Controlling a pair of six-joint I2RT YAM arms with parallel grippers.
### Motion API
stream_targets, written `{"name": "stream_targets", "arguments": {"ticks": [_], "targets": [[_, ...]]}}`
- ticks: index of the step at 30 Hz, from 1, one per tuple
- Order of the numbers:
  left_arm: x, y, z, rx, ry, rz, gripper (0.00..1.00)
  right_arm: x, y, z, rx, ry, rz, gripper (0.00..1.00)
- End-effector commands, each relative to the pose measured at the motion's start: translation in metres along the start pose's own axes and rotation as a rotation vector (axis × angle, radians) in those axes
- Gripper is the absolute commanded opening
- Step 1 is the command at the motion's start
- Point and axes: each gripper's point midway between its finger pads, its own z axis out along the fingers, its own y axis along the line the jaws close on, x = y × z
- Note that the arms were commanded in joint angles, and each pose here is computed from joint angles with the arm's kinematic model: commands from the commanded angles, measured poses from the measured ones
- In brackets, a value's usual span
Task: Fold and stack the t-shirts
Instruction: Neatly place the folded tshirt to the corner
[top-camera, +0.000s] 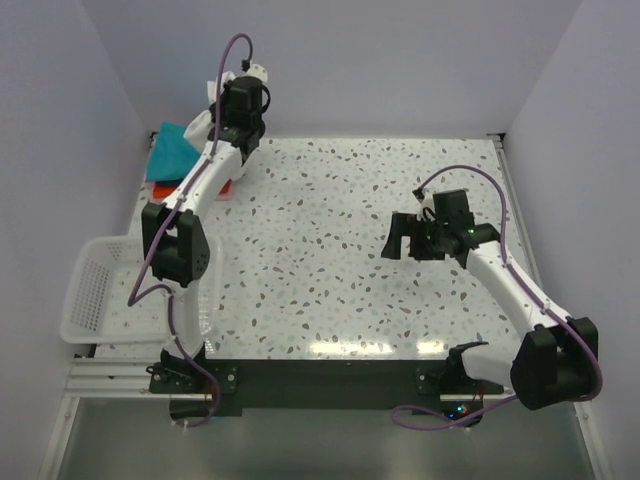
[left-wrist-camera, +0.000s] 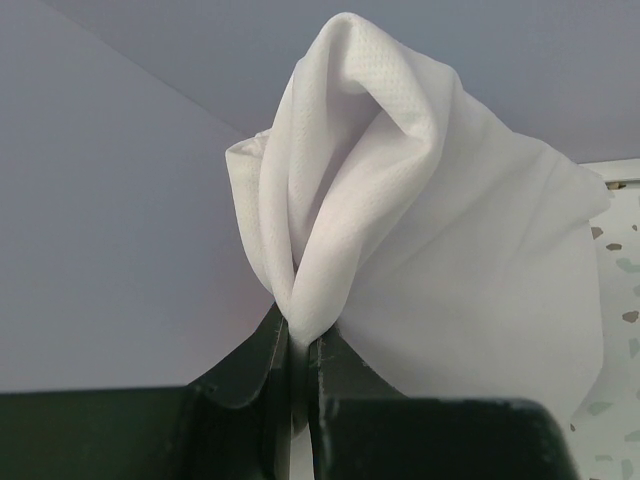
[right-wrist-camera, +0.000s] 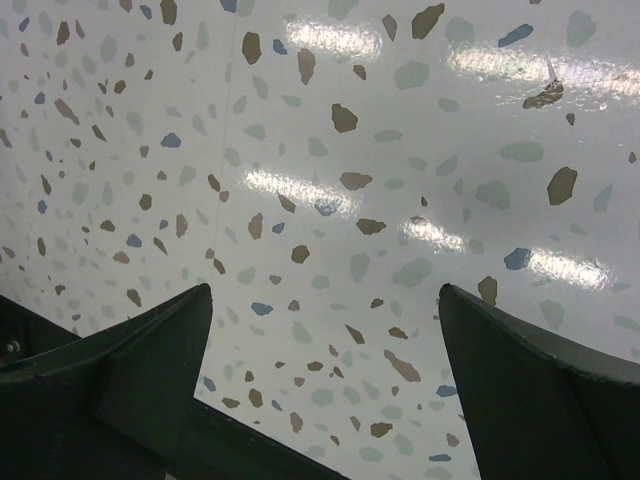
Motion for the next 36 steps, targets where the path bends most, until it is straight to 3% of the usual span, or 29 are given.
{"name": "stream_targets", "arguments": {"ticks": [1, 10, 18, 36], "targets": [[-0.049, 0.064, -0.025, -0.065, -0.107, -0.111, 0.00, -0.004, 0.004, 0.002, -0.034, -0.015, 0.001, 0.99], [-0.065, 0.084, -0.040, -0.046, -0.153, -0.164, 0.00, -0.004, 0.003, 0.003, -0.038, -0.014, 0.012, 0.99], [-0.055, 0.085, -0.035, -0.034, -0.129, -0.170, 0.00, -0.003, 0.002, 0.005, -0.037, -0.007, 0.019, 0.99], [0.024, 0.051, 0.051, 0.040, 0.030, -0.168, 0.00, -0.005, -0.006, 0.007, 0.004, 0.001, 0.032, 0.99]]}}
